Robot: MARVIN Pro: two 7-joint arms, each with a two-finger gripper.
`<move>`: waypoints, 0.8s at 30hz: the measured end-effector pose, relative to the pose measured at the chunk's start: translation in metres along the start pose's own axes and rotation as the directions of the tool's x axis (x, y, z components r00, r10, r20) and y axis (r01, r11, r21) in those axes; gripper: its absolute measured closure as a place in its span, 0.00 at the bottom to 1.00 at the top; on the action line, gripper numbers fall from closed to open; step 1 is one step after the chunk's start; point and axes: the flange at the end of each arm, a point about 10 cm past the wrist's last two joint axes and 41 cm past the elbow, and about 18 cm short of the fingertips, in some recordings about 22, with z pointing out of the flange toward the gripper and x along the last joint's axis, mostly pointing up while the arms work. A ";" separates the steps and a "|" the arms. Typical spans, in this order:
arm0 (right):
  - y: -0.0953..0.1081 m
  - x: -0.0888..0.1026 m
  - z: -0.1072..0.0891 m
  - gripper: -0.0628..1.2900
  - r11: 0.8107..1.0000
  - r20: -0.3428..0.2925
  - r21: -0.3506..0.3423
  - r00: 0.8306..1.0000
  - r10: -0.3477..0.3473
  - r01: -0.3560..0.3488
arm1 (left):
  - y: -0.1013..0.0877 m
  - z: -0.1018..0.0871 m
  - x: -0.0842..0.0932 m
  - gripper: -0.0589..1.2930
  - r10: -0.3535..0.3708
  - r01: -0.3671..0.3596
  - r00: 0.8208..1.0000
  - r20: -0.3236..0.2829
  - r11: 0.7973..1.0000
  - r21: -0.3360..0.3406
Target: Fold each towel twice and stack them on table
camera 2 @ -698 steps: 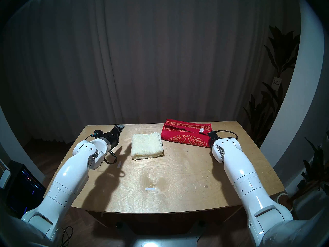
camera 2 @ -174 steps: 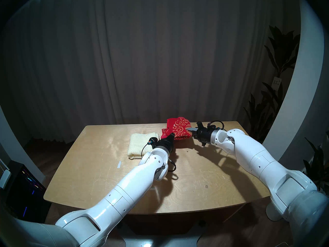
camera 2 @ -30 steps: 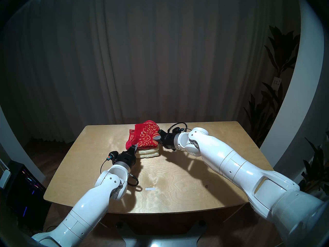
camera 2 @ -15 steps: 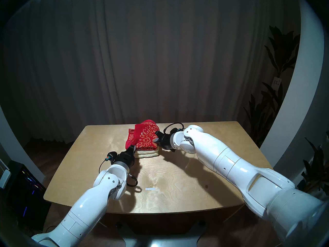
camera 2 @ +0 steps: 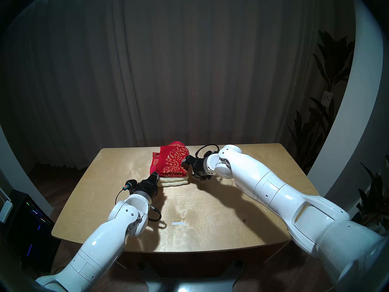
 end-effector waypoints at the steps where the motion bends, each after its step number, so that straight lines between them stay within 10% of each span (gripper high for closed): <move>1: 0.000 0.000 -0.001 0.71 1.000 -0.002 0.000 1.000 -0.005 0.005 | 0.000 0.000 0.000 0.98 0.001 -0.001 1.000 0.000 1.000 -0.001; 3: -0.002 0.000 -0.003 0.53 1.000 -0.007 0.005 1.000 -0.017 0.018 | 0.002 -0.001 0.000 0.98 0.006 -0.006 1.000 -0.002 1.000 -0.005; 4: -0.004 -0.001 -0.005 0.23 1.000 -0.011 0.012 1.000 -0.025 0.025 | 0.003 -0.001 0.001 0.98 0.009 -0.009 1.000 -0.004 1.000 -0.010; 7: -0.007 -0.001 -0.009 0.06 0.999 -0.018 0.023 0.999 -0.034 0.035 | 0.006 -0.003 0.002 0.98 0.014 -0.014 1.000 -0.007 1.000 -0.018; 12: -0.013 0.001 -0.019 0.05 0.998 -0.036 0.043 0.998 -0.048 0.050 | 0.015 -0.007 0.005 0.83 0.022 -0.022 1.000 -0.011 0.999 -0.035; 14: -0.013 0.002 -0.023 0.05 0.998 -0.042 0.045 0.998 -0.049 0.050 | 0.016 -0.008 0.005 0.33 0.023 -0.023 1.000 -0.010 0.999 -0.030; 16: -0.012 0.004 -0.026 0.05 0.998 -0.048 0.046 0.998 -0.049 0.051 | 0.016 -0.009 0.005 0.09 0.024 -0.024 1.000 -0.009 1.000 -0.016; 24: -0.007 0.007 -0.037 0.05 0.997 -0.063 0.038 0.996 -0.061 0.063 | 0.021 -0.019 0.008 0.05 0.053 -0.052 0.998 -0.016 0.998 0.038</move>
